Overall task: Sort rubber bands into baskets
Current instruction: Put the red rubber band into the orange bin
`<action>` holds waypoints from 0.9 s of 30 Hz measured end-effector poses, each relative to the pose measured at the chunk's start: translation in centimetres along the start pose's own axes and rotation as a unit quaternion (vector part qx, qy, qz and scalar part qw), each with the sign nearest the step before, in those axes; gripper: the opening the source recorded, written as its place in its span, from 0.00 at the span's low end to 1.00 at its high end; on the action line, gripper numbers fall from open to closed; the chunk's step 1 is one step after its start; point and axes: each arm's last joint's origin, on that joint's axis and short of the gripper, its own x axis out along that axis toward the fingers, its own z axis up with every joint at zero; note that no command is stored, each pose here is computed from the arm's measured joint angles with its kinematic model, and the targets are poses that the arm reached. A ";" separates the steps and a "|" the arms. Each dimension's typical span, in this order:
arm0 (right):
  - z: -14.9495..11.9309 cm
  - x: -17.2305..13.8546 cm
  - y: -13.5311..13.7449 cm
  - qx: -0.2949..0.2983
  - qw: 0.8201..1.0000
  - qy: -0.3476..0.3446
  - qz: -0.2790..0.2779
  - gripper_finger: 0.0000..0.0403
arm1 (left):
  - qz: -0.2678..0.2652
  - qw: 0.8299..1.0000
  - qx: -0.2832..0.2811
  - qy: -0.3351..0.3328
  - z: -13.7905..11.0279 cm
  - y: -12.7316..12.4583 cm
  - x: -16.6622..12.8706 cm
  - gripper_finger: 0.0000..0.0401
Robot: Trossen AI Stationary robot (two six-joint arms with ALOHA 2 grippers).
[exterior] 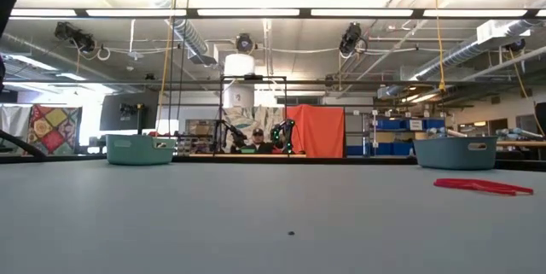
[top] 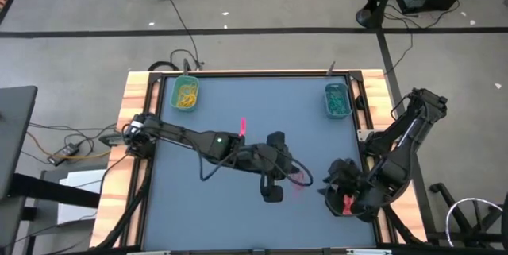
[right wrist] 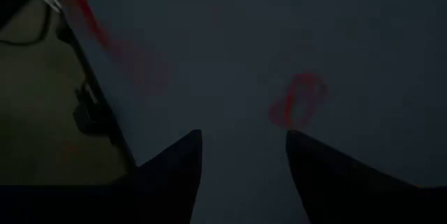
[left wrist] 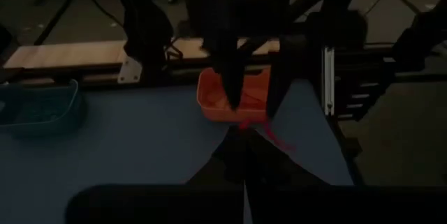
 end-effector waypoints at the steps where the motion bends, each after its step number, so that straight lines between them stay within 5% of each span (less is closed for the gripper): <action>1: 0.3 0.1 0.1 -0.009 1.000 -0.014 0.003 0.54 | 0.000 1.000 0.001 -0.003 0.2 0.0 0.0 0.00; 14: 5.5 1.6 2.5 -0.061 0.981 -0.168 0.071 0.54 | 0.014 1.000 0.005 -0.007 0.8 1.4 0.0 0.00; 20: 7.8 2.5 2.1 -0.058 0.977 -0.203 0.045 0.52 | 0.014 1.000 0.004 -0.011 0.9 1.5 0.0 0.00; 24: 8.5 2.7 1.8 -0.053 0.977 -0.205 0.037 0.40 | 0.012 1.000 0.004 -0.010 0.8 1.5 0.0 0.00; 27: 8.5 2.7 1.8 -0.060 0.977 -0.202 0.040 0.22 | 0.015 1.000 -0.001 -0.010 0.8 1.6 0.0 0.01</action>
